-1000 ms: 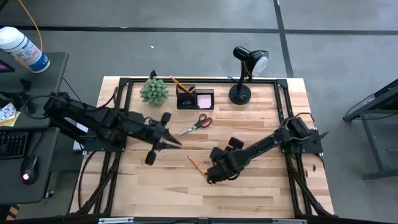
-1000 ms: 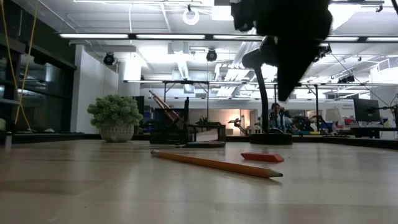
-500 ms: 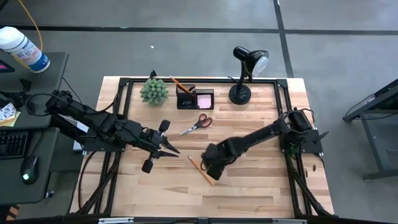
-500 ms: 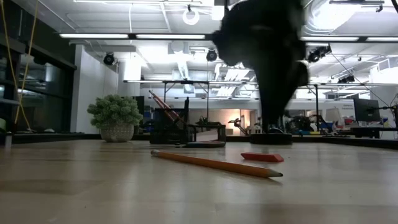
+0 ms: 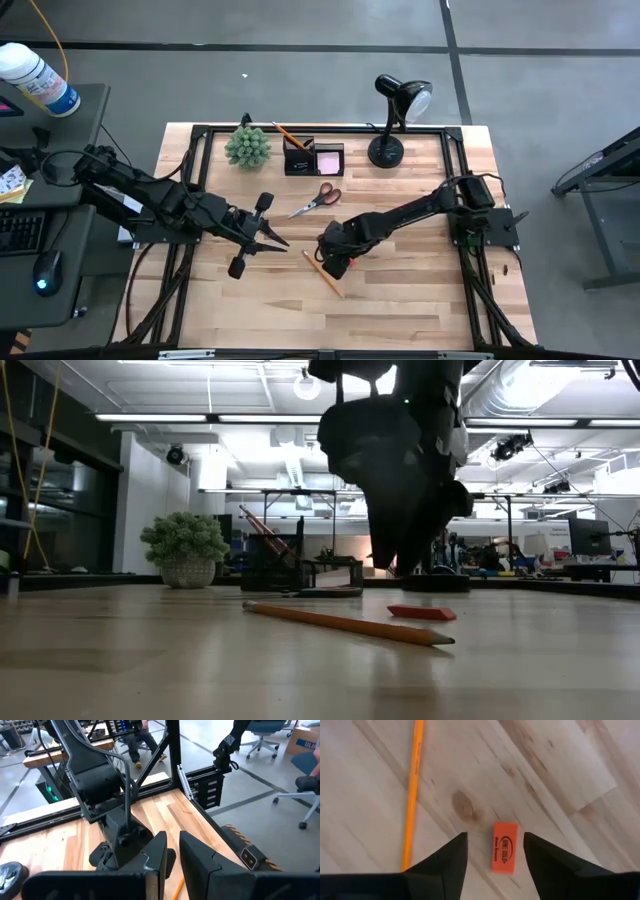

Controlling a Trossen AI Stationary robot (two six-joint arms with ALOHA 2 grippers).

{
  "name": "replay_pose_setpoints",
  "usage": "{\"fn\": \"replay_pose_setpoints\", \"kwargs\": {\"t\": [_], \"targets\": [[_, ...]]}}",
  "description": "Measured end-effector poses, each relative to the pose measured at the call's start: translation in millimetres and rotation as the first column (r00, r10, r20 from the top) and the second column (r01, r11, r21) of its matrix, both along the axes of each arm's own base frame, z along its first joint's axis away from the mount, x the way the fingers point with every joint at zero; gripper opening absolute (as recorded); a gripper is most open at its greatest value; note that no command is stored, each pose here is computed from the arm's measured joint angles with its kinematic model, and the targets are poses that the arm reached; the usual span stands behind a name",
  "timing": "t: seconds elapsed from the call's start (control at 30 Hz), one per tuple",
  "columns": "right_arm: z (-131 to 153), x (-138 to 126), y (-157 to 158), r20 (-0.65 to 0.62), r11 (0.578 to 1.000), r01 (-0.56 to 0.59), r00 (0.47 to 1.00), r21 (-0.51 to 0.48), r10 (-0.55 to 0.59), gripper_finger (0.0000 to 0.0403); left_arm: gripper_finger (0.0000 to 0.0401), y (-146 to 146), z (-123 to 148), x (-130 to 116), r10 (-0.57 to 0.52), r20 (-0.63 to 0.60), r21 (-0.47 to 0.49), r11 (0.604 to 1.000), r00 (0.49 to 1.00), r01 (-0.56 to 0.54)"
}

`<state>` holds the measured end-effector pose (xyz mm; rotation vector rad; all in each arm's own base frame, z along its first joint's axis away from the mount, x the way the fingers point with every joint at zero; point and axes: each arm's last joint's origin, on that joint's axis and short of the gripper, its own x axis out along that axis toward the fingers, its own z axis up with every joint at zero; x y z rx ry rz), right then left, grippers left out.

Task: Pick and place office supplies into organizer
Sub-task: Put the orange eraser into the black desk organizer

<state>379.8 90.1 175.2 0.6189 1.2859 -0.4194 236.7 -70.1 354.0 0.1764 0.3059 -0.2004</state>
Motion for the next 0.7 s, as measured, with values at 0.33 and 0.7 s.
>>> {"fn": "replay_pose_setpoints", "kwargs": {"t": [0.33, 0.7], "targets": [[-16, 1, 3, -0.053, 0.999, 0.043, 0.998, -0.019, -0.044, 0.0192, 0.0042, 0, 1, 0, 0.001, 0.016, 0.022, 1.000, 1.000, -0.001], [-23, -1, 9, -0.079, 0.997, 0.067, 0.994, -0.038, -0.070, 0.0181, 0.0042, 2, 2, 1, 0.045, 0.029, 0.050, 0.998, 0.999, -0.046]]}}
